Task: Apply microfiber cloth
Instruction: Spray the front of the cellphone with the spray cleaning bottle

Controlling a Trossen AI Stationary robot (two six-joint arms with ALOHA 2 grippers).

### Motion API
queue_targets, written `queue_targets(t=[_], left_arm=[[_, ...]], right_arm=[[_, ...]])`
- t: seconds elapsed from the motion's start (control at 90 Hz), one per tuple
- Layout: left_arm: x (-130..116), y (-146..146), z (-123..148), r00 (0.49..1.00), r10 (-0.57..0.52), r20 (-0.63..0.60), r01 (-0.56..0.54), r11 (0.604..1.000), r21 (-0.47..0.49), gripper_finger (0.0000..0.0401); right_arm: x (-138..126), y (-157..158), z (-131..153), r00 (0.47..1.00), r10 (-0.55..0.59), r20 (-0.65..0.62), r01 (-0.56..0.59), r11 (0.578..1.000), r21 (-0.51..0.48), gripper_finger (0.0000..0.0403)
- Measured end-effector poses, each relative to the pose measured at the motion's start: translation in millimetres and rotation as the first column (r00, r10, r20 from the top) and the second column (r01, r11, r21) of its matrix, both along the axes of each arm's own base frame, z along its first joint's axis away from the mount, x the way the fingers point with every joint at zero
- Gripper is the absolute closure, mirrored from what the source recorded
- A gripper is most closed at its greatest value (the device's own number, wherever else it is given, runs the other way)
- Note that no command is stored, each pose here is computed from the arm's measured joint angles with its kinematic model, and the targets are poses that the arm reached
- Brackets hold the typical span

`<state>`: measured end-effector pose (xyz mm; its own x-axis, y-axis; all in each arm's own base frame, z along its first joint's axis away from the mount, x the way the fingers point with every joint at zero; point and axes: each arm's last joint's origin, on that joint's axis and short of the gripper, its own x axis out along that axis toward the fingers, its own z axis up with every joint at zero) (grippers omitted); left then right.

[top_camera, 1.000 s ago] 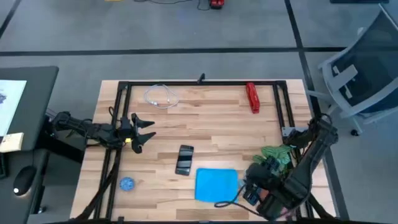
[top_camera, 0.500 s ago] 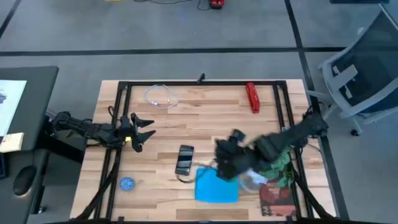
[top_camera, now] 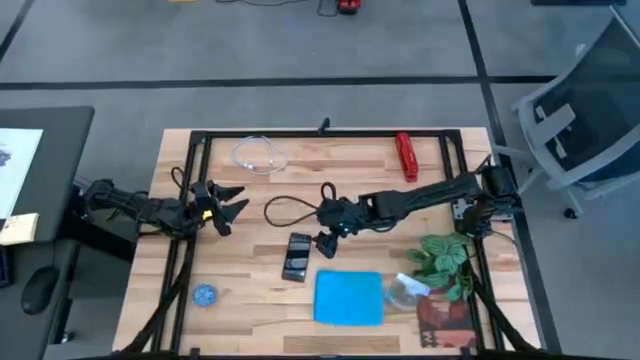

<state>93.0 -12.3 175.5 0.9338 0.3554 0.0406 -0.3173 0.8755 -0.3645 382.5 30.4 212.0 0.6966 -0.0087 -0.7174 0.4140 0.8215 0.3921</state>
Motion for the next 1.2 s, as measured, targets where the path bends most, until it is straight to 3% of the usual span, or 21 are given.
queue_targets(t=[0.078,0.189,0.333,0.422,0.533,0.667,0.744,0.789,1.022,1.2], left_arm=[[1.3,-4.5,9.6,0.989,-0.144,-0.030,0.145,0.988,0.043,0.0161],[4.5,-8.2,35.8,0.977,-0.212,-0.031,0.211,0.977,-0.020,0.0180],[20.9,-18.5,58.8,0.917,-0.261,-0.301,0.259,0.965,-0.047,0.0232],[36.4,-26.1,63.6,0.832,-0.247,-0.497,0.219,0.969,-0.114,0.0268],[55.7,-38.2,50.9,0.673,-0.287,-0.682,0.142,0.955,-0.261,0.0303],[73.5,-54.4,20.9,0.524,-0.369,-0.768,0.059,0.915,-0.400,0.0332],[81.8,-63.3,3.2,0.477,-0.383,-0.791,0.030,0.907,-0.420,0.0345],[86.7,-67.2,-5.1,0.474,-0.384,-0.792,0.024,0.905,-0.424,0.0352],[116.0,-82.3,-40.5,0.567,-0.449,-0.691,0.089,0.867,-0.491,0.0385],[135.6,-83.2,-66.8,0.591,-0.439,-0.677,0.089,0.869,-0.486,0.0400]], right_arm=[[-3.8,-6.3,-12.5,0.999,-0.035,0.005,0.035,0.999,0.039,0.0139],[-8.0,-12.2,-25.6,0.995,-0.090,0.031,0.087,0.992,0.086,0.0139],[-8.1,-13.7,-44.5,0.990,-0.136,0.048,0.128,0.981,0.148,0.0139],[-5.0,-12.8,-58.1,0.991,-0.129,0.018,0.125,0.978,0.168,0.0139],[2.8,-10.7,-74.2,0.994,-0.107,0.020,0.100,0.969,0.228,0.0139],[11.6,-8.1,-95.2,0.995,-0.096,0.022,0.086,0.959,0.270,0.0139],[14.9,-6.0,-97.9,0.994,-0.097,0.041,0.081,0.954,0.287,0.0139],[14.6,-5.2,-99.6,0.995,-0.098,0.036,0.083,0.954,0.288,0.0139],[19.4,-4.4,-112.1,0.991,-0.123,0.048,0.100,0.937,0.336,0.0139],[20.4,-3.5,-114.9,0.990,-0.129,0.047,0.104,0.928,0.359,0.0139]])
